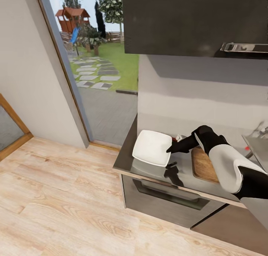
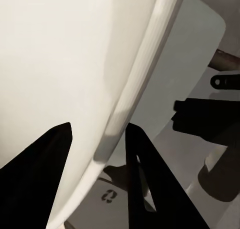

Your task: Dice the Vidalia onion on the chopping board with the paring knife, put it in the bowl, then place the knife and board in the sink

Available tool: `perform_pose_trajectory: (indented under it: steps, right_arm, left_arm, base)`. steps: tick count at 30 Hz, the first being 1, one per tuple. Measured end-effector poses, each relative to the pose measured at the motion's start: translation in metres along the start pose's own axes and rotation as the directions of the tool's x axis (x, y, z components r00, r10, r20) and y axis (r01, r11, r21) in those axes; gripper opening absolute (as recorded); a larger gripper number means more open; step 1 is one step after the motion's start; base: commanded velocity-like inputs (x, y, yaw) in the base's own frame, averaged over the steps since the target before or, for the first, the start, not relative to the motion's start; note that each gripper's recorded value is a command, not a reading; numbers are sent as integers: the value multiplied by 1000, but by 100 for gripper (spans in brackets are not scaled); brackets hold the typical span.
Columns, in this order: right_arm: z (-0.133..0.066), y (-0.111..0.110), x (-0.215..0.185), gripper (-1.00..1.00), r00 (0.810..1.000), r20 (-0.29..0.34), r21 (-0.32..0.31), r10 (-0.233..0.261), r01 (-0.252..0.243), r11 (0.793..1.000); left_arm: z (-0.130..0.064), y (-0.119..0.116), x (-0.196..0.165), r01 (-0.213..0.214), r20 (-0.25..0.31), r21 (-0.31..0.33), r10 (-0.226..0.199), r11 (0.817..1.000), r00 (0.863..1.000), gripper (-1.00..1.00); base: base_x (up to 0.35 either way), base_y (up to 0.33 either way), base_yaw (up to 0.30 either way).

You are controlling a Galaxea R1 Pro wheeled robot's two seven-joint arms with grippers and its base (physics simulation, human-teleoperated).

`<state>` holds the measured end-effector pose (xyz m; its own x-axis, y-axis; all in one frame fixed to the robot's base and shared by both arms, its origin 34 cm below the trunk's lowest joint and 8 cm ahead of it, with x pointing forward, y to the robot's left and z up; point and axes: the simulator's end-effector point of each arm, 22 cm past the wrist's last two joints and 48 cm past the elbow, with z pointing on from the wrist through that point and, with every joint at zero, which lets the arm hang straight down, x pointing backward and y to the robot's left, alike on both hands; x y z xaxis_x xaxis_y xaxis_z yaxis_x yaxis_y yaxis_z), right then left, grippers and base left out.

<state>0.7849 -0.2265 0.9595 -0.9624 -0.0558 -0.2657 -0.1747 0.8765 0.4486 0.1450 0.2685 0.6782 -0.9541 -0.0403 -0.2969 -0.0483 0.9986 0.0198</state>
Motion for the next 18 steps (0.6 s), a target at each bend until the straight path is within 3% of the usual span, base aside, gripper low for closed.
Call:
perform_pose_trajectory:
  steps: [9,18]
  right_arm:
    - [-1,0,0,-100,1000,-1,3,-2,2,1000]
    - [-1,0,1,-100,1000,-3,3,2,-2,1000]
  left_arm:
    - [0,0,0,-1,1,0,1,1000,1000,100]
    - [0,0,0,0,1,0,0,1000,1000,100]
  base:
    - [0,-2,0]
    - [0,-93,0]
